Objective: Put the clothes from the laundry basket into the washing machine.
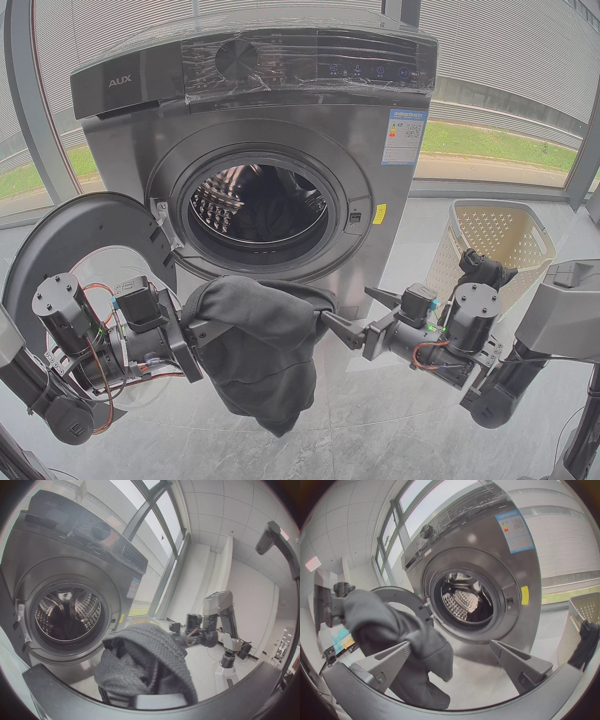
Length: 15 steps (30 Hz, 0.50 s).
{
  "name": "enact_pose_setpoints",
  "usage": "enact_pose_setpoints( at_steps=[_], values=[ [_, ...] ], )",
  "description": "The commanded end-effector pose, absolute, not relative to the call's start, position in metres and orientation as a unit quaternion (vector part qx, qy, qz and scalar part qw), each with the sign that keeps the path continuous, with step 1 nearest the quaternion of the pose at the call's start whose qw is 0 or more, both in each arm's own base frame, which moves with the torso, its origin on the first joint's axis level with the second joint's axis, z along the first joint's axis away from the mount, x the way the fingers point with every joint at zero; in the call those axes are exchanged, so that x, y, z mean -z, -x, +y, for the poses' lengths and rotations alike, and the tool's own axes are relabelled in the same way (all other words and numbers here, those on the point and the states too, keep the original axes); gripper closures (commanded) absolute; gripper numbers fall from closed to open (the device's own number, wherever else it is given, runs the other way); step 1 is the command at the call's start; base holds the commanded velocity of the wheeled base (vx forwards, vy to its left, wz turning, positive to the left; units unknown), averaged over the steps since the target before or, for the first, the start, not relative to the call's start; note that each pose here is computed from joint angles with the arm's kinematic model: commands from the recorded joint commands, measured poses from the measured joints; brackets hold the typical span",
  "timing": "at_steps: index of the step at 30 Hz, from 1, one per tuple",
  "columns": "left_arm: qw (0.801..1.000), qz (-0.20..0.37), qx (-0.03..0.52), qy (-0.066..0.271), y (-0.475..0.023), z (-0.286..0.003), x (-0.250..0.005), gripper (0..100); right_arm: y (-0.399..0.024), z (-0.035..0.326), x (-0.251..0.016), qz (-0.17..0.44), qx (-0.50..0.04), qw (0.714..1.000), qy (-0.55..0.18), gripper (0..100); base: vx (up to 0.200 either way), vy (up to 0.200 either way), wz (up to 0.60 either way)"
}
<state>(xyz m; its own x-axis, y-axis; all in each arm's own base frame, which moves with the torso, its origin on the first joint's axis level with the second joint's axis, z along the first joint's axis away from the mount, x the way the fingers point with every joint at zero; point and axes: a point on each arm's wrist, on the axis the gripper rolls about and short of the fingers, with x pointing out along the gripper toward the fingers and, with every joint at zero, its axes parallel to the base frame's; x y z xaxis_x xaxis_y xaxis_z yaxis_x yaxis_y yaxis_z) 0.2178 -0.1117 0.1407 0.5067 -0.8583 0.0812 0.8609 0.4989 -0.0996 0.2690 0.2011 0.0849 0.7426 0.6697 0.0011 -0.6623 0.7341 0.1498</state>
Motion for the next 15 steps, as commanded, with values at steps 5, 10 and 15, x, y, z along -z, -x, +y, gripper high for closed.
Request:
enact_pose_setpoints(
  at_steps=[5, 10, 15],
  values=[
    [0.901, -0.026, 0.423, 0.091, -0.219, -0.109, -0.150, 100, -0.226, 0.139, -0.092, 0.074, -0.353, 0.931, -0.057, 0, 0.000, 0.000, 0.00],
    [0.922, -0.039, 0.373, 0.098, -0.223, -0.110, -0.153, 100, -0.226, 0.136, -0.091, 0.074, -0.345, 0.935, -0.049, 0, 0.000, 0.000, 0.00],
    [0.937, -0.024, 0.336, 0.090, -0.230, -0.108, -0.142, 100, -0.230, 0.126, -0.092, 0.067, -0.327, 0.942, -0.033, 0, 0.000, 0.000, 0.00]
  ],
)
